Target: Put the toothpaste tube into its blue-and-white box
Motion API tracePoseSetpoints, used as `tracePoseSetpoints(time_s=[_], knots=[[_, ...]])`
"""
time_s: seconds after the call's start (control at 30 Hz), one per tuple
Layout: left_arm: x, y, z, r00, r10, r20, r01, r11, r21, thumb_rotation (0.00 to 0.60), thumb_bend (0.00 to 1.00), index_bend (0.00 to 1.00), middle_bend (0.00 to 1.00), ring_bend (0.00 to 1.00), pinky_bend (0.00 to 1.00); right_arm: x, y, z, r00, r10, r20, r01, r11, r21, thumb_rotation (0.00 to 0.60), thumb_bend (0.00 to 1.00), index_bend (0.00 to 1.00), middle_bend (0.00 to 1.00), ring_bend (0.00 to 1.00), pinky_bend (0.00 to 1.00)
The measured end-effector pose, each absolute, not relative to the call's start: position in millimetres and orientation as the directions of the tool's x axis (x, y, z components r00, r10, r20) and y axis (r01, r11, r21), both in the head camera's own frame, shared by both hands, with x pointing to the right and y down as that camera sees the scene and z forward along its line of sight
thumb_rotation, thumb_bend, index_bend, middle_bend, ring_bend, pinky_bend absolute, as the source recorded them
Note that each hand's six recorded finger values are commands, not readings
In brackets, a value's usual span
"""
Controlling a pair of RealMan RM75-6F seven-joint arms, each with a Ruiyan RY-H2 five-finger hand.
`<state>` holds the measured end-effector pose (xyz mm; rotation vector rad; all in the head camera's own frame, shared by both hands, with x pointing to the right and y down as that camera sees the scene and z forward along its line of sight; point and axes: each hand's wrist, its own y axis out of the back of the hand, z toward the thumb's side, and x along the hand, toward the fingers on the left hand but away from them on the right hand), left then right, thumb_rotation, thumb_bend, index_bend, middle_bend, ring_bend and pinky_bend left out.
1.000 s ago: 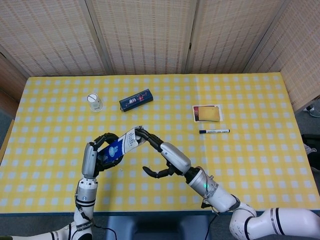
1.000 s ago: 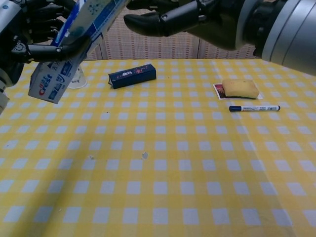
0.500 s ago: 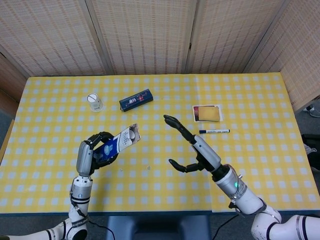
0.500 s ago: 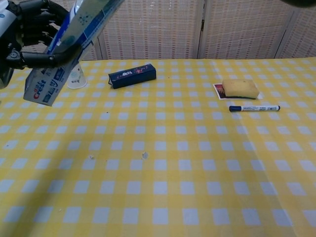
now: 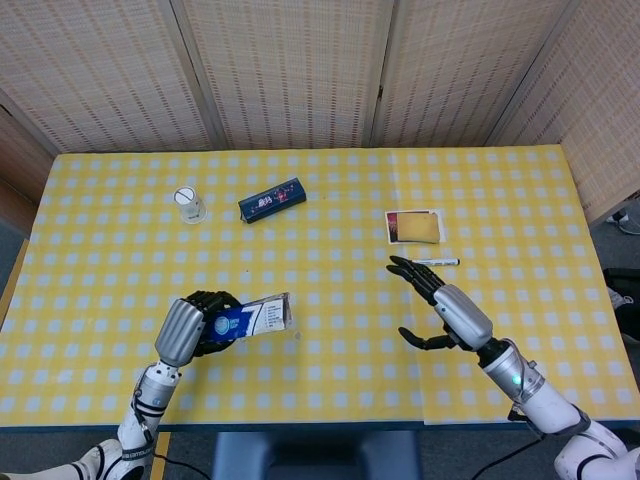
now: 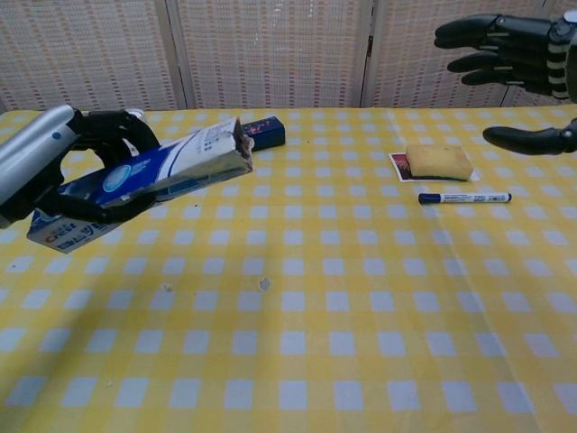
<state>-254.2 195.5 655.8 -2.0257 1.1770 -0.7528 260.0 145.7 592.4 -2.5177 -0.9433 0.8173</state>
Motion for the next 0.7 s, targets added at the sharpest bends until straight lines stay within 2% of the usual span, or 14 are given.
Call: tracePoseSetpoints(time_s=[0.2, 0.3, 0.6, 0.7], knots=[[-261.7, 199.5, 676.0, 0.449, -0.863, 0.232, -0.406, -0.429, -0.807, 0.6, 0.35, 0.59, 0.68, 0.58, 0.55, 287.0, 155.9, 617.6, 0.56, 0.661, -0.499, 0.282, -0.719, -0.635, 0.6, 0.41, 0.0, 0.0, 0.0, 0.0], [-265.9, 200.1, 692.7, 0.444, -0.843, 0.303, -0.362, -0.478, -0.8, 0.6, 0.35, 0.6, 0.68, 0.58, 0.55, 294.4, 164.1, 633.0, 0.535, 0.641, -0.55, 0.213, -0.733, -0.647, 0.6, 0.41, 0.0, 0.0, 0.0, 0.0], [-275.8, 203.7, 725.6, 0.439, -0.819, 0.369, -0.241, -0.503, -0.83, 0.6, 0.35, 0.59, 0.68, 0.58, 0.55, 296.4, 164.7, 640.4, 0.522, 0.644, -0.559, 0.216, -0.734, -0.643, 0.6, 0.41, 0.0, 0.0, 0.0, 0.0], [-272.1, 209.1, 735.7, 0.452, -0.803, 0.388, -0.215, -0.52, -0.827, 0.6, 0.34, 0.55, 0.67, 0.53, 0.49, 292.6, 164.1, 637.8, 0.527, 0.648, -0.55, 0.214, -0.727, -0.652, 0.6, 0.41, 0.0, 0.0, 0.0, 0.0]])
